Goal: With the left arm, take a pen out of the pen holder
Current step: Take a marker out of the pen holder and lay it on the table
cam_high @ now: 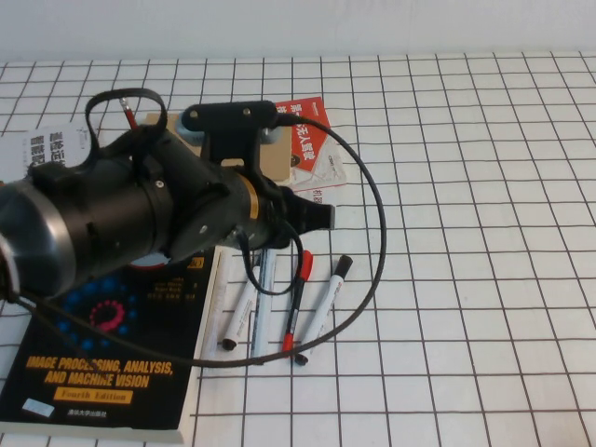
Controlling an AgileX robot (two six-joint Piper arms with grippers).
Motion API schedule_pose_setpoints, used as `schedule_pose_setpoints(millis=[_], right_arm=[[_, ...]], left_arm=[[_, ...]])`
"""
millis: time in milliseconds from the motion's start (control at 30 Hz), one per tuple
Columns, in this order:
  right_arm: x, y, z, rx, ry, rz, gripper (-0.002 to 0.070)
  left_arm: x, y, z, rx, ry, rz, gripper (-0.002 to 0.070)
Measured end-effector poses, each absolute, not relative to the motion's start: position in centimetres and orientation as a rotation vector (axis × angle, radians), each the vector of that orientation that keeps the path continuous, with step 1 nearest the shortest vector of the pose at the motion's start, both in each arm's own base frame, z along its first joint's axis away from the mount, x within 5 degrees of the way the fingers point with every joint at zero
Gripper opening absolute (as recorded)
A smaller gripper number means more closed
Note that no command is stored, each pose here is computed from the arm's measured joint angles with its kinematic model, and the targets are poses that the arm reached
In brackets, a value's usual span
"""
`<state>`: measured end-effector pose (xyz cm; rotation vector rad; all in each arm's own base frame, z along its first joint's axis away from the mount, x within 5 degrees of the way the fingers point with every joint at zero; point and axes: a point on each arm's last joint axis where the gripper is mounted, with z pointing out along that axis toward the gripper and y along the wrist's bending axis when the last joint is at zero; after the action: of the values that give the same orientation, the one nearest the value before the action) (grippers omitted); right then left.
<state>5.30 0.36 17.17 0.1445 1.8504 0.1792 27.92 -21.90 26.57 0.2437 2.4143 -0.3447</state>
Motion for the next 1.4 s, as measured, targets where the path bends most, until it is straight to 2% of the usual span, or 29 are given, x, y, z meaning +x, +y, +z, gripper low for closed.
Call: schedule_pose_setpoints(millis=[200, 433, 1033, 1100, 1267, 1400], right_arm=[[5.3, 0.4, 17.2, 0.145, 1.850, 0.179, -0.0016], [5.3, 0.4, 17.2, 0.145, 1.850, 0.179, -0.0017], [5.3, 0.4, 17.2, 0.145, 1.850, 0.179, -0.0016], [5.3, 0.4, 17.2, 0.145, 1.850, 0.179, -0.0016], [5.3, 0.4, 17.2, 0.145, 1.850, 0.179, -0.0017], [5.3, 0.4, 17.2, 0.145, 1.850, 0.179, -0.0016]], left_arm=[[28.1, -22.5, 23.9, 0.333, 2.540, -0.347, 0.0104], [29.7, -21.5, 21.3, 0.285, 2.629, -0.325, 0.0104], [34.1, -23.4, 18.8, 0.349, 2.678, -0.262, 0.0109], [34.1, -23.4, 18.5, 0.350, 2.686, -0.258, 0.0137], [34.1, -23.4, 18.3, 0.334, 2.693, -0.259, 0.0309], [34.1, -23.4, 18.3, 0.331, 2.694, -0.260, 0.0349]])
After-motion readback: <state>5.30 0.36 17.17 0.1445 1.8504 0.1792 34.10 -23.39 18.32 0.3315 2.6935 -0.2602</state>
